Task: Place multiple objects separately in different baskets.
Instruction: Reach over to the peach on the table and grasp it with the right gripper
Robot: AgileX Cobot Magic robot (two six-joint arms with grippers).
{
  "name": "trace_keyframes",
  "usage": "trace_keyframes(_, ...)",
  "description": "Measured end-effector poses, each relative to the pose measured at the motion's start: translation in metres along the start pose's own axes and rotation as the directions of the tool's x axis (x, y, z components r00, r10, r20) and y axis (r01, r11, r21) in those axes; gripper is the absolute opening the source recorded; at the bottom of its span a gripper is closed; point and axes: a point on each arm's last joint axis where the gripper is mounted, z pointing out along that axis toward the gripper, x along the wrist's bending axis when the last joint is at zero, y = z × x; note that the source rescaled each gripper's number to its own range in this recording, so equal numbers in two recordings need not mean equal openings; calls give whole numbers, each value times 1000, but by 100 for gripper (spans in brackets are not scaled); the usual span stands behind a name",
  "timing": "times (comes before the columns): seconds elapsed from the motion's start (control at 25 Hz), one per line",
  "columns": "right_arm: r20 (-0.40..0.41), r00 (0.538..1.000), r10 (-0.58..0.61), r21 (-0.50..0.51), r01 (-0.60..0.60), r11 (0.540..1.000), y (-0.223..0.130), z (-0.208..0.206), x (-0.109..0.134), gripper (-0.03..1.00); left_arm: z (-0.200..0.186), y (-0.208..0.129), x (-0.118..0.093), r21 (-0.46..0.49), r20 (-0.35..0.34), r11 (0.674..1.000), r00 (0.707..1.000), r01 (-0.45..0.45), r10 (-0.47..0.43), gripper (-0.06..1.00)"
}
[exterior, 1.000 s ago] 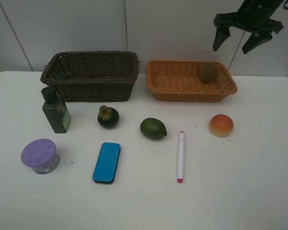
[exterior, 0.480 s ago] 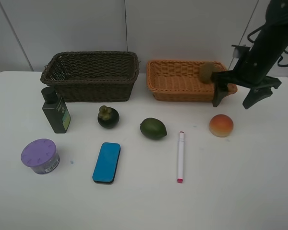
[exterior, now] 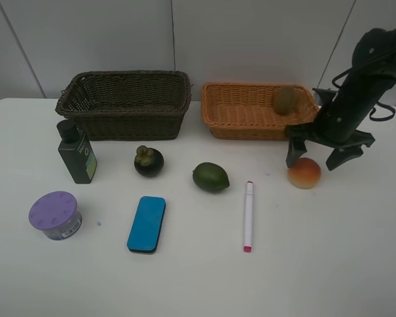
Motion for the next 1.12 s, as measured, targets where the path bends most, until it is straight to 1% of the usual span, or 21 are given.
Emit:
trace_keyframes(0.36, -7, 1000, 17, 37, -17, 999, 4, 28, 0, 99, 0, 0, 0, 0, 0, 1000, 1000, 0, 0, 0)
trace_keyframes(0.84, -7, 1000, 18, 37, -17, 999, 4, 31, 0, 98, 0, 0, 0, 0, 0, 1000, 1000, 0, 0, 0)
trace_keyframes(0.88, -7, 1000, 18, 37, -17, 999, 4, 31, 0, 94, 0, 0, 0, 0, 0, 1000, 1000, 0, 0, 0)
trace_keyframes(0.92, -7, 1000, 18, 37, -17, 999, 4, 31, 0, 85, 0, 0, 0, 0, 0, 1000, 1000, 0, 0, 0)
trace_keyframes(1.0, -6, 1000, 25, 37, -25, 999, 4, 31, 0, 58, 0, 0, 0, 0, 0, 1000, 1000, 0, 0, 0)
trace_keyframes(1.12, -5, 1000, 23, 37, -22, 999, 4, 31, 0, 58, 0, 0, 0, 0, 0, 1000, 1000, 6, -6, 0)
